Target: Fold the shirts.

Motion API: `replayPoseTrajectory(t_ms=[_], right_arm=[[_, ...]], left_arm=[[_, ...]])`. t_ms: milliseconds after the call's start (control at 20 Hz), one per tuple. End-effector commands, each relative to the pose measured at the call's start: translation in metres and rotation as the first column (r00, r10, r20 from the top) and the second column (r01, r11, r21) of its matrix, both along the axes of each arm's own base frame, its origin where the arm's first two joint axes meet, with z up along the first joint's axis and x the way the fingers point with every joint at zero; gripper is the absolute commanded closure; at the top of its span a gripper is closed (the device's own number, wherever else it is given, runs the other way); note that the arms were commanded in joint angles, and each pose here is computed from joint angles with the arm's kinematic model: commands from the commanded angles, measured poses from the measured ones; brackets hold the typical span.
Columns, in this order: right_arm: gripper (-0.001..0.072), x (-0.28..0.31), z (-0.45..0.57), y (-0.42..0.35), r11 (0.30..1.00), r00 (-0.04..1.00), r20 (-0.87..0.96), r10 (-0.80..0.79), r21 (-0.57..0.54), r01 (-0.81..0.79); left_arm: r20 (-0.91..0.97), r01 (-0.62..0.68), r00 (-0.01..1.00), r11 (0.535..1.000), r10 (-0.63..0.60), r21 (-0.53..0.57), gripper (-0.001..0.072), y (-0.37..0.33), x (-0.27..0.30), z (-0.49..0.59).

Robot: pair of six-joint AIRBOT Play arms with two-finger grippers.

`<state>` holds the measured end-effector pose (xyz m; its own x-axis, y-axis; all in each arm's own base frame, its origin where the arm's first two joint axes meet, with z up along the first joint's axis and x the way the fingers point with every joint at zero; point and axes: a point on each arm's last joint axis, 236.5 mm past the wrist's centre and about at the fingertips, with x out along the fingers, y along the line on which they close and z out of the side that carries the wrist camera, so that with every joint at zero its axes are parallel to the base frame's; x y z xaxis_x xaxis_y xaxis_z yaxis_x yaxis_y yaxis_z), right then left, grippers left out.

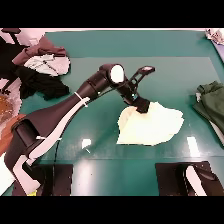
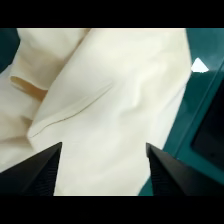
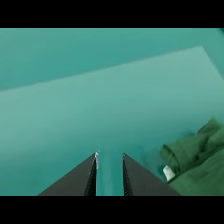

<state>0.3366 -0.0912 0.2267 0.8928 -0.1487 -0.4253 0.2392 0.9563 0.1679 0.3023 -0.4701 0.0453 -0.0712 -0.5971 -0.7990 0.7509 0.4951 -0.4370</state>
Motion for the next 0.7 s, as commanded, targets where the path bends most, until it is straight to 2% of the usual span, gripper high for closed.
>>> replayPoseTrajectory(t_ms=[0,100,250,500,650], right_arm=[[0.0512,-0.011,-0.036,0.006,0.999,0.997,-0.08,0.007,0.036,-0.004],[0.0511,-0.018,-0.054,0.01,0.999,0.994,-0.109,0.01,0.051,-0.004],[0.0511,-0.028,-0.074,0.015,0.998,0.99,-0.141,0.016,0.067,-0.007],[0.0511,-0.033,-0.084,0.019,0.997,0.984,-0.175,0.026,0.079,-0.013],[0.0512,-0.033,-0.084,0.019,0.997,0.984,-0.175,0.027,0.081,-0.013]], left_arm=[[0.121,0.101,0.986,0.989,-0.114,0.107,0.0093,0.016,0.016,-0.03],[0.186,0.126,0.972,0.986,-0.144,0.106,0.0093,0.013,0.027,-0.034],[0.166,0.132,0.975,0.985,-0.15,0.115,0.0092,0.009,0.028,-0.053],[0.076,0.176,0.982,0.984,-0.174,-0.019,0.0094,-0.017,0.005,-0.05],[0.072,0.172,0.983,0.985,-0.169,-0.03,0.0123,-0.02,0.005,-0.051]])
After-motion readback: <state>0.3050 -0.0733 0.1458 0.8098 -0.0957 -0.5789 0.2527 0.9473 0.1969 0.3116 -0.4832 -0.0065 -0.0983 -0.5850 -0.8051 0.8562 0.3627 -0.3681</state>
